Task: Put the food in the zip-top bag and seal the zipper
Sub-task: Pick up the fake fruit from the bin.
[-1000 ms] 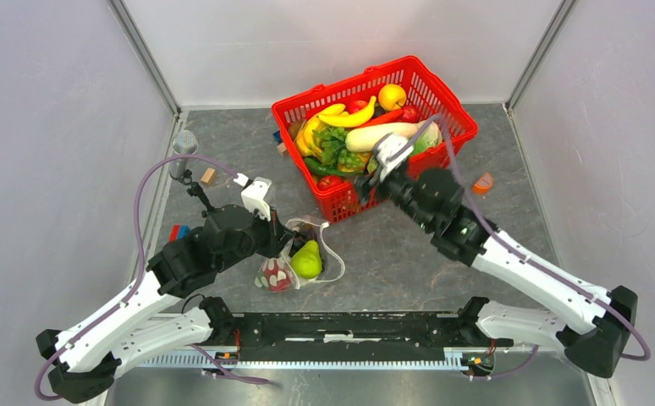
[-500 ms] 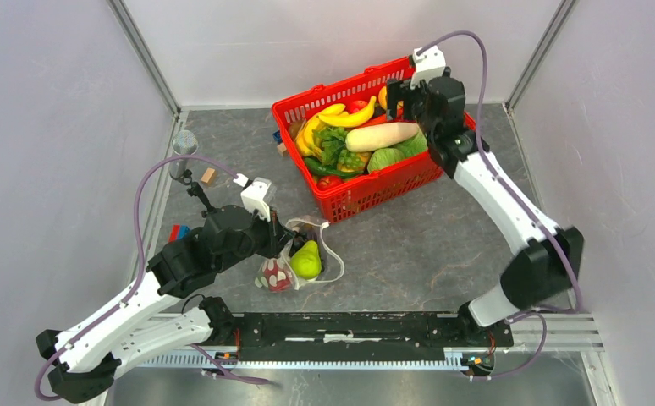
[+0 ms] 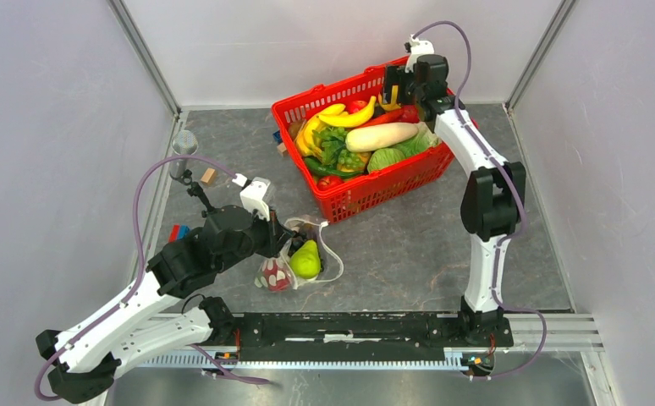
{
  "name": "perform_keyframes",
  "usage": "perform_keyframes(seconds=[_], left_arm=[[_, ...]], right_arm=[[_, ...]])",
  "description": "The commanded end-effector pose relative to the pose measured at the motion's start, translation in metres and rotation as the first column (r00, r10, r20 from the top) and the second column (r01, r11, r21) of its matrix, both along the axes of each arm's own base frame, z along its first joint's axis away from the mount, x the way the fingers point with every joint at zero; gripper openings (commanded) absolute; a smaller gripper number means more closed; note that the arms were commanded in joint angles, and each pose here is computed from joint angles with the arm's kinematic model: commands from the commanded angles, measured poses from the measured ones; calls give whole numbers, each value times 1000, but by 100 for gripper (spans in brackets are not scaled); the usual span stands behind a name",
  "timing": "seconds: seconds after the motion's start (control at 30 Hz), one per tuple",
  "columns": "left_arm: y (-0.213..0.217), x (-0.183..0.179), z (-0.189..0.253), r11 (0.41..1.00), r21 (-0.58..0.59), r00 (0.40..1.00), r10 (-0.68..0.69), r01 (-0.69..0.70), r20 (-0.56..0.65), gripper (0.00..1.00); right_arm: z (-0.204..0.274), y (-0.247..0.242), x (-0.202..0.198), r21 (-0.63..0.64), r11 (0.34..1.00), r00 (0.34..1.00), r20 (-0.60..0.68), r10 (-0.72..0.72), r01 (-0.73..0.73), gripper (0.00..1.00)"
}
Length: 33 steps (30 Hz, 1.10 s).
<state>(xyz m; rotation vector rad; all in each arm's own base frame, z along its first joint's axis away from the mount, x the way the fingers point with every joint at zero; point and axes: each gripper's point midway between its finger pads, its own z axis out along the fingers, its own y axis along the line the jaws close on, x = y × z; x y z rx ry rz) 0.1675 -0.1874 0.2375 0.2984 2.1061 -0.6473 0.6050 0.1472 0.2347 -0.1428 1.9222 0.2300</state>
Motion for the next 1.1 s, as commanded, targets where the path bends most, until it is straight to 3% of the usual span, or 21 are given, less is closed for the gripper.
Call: perform_keyframes(seconds=[0.0, 0.33, 0.47, 0.7, 1.07], left_arm=[[4, 5, 14, 999, -23, 999, 29, -28, 38, 7], [2, 5, 13, 1000, -17, 999, 22, -21, 36, 7], [4, 5, 12, 999, -18, 999, 27, -27, 36, 7], [6, 4, 14, 999, -29, 999, 35, -34, 38, 7], [5, 1, 13, 999, -44, 999, 27, -26, 28, 7]], right_arm=[[6, 12, 9, 47, 998, 999, 9, 31, -31, 96], [-36, 14, 32, 19, 999, 999, -24, 32, -31, 95], [-35, 18, 35, 29, 999, 999, -7, 42, -42, 81], [16, 23, 18, 99, 991, 991, 106, 78, -89, 52], [95, 16, -42, 130, 977, 958, 252, 135, -171, 52]])
